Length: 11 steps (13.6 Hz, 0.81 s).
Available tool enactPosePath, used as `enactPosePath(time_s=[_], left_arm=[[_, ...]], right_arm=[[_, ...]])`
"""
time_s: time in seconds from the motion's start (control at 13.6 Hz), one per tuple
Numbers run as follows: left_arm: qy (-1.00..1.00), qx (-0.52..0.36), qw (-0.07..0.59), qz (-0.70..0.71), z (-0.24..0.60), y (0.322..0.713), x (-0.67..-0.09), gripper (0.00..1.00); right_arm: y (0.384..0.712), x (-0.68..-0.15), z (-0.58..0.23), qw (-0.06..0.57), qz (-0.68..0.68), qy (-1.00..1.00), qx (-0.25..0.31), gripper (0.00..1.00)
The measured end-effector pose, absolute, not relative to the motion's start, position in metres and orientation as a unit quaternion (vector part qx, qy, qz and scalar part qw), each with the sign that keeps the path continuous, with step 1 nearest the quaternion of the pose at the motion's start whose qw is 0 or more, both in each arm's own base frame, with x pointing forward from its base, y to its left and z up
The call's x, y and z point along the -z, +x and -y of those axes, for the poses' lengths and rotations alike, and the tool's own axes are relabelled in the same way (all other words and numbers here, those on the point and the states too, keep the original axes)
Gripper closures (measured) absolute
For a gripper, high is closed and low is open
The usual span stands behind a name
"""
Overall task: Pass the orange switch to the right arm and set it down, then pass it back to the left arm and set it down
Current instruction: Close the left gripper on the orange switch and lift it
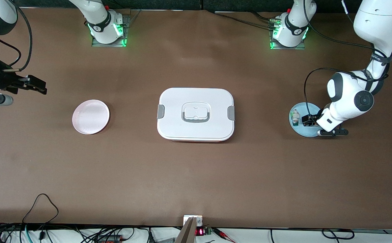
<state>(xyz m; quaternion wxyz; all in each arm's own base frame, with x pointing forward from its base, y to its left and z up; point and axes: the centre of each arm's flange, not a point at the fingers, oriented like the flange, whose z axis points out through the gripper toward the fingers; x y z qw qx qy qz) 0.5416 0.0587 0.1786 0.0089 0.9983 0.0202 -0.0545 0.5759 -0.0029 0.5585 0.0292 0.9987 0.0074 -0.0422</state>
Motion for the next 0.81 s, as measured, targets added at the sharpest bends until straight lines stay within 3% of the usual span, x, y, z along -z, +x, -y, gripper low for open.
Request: enactPosePath(time_s=[0.15, 0.52, 0.81], left_arm=[[0.998, 0.054, 0.01, -0.017, -0.056, 0.542, -0.179, 0.26], [0.997, 0.08, 0.018, 0.003, -0.034, 0.543, -0.186, 0.28], [0.987, 0.16, 0.031, 0.016, -0.003, 0.556, -0.255, 0.28]], right_arm=[[0.577, -0.563, 0.004, 0.029, -0.006, 0.999, 0.037, 0.0], [0.58, -0.582, 0.005, 0.029, -0.005, 0.999, 0.017, 0.0], [0.579, -0.582, 0.01, 0.029, 0.0, 0.999, 0.019, 0.0]])
